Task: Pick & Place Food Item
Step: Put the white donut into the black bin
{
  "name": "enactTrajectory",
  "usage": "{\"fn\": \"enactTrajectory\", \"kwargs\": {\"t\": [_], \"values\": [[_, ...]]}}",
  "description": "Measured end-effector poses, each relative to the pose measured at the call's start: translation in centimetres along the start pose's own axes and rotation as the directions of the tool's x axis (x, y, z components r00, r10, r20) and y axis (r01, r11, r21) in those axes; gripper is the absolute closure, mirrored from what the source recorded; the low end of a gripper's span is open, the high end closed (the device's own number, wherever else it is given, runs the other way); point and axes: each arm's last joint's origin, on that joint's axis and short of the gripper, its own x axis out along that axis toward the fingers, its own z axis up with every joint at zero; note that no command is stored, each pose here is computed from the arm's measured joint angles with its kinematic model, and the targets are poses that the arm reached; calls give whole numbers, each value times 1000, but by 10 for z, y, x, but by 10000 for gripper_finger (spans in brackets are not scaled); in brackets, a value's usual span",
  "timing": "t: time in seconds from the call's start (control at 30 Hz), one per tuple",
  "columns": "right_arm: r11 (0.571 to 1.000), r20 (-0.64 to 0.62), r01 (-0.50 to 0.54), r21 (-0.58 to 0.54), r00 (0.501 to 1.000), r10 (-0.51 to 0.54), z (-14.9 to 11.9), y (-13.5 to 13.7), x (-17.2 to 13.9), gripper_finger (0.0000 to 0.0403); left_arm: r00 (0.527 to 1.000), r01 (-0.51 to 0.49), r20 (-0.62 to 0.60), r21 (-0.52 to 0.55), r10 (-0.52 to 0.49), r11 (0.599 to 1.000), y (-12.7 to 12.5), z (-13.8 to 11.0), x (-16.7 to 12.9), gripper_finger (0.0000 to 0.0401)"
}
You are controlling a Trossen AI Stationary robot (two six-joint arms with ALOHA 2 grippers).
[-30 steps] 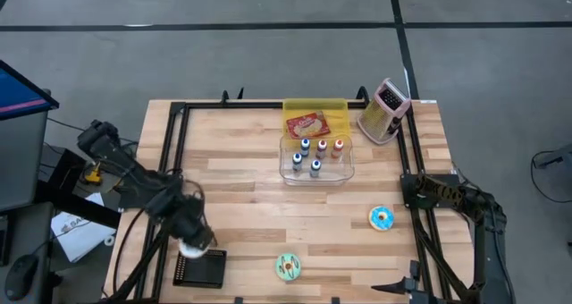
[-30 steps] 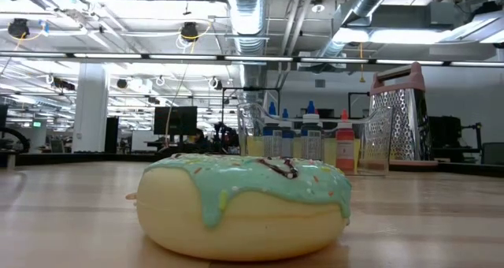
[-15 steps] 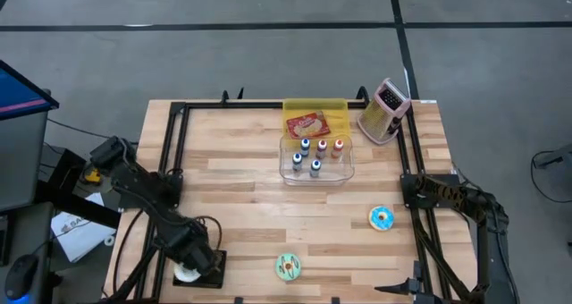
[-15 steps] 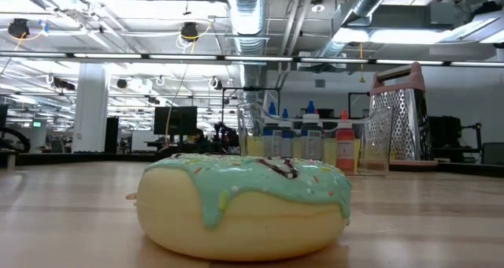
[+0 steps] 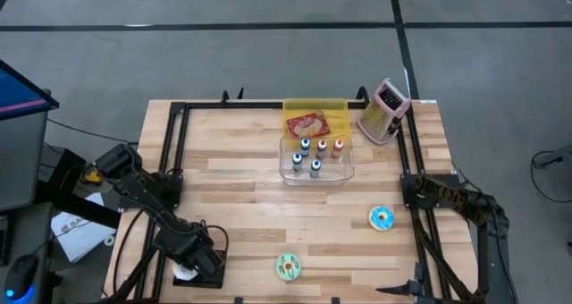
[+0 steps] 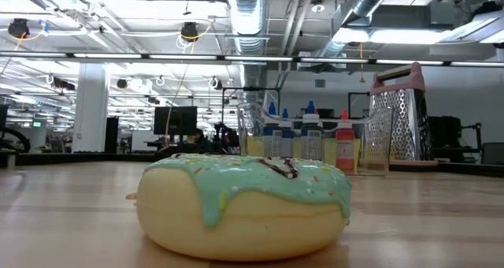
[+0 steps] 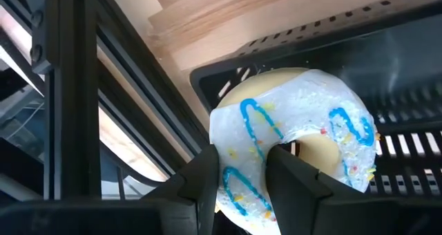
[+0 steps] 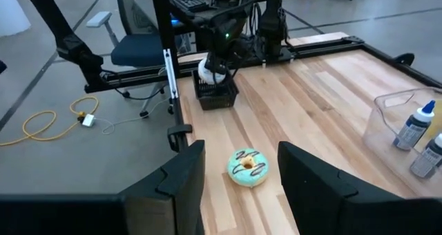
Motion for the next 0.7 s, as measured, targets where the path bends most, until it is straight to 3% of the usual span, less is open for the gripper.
{"fn": "enactTrajectory", "kwargs": {"t": [0.27,0.7], "values": [[1000,7,-17,17,1000,17,-2,1,-6,228,1000,6,-3,15,-6,1000,-1,0,0,290],[999,7,-22,31,1000,22,-2,2,-7,228,1000,1,-8,44,-1,999,0,0,0,239]]}}
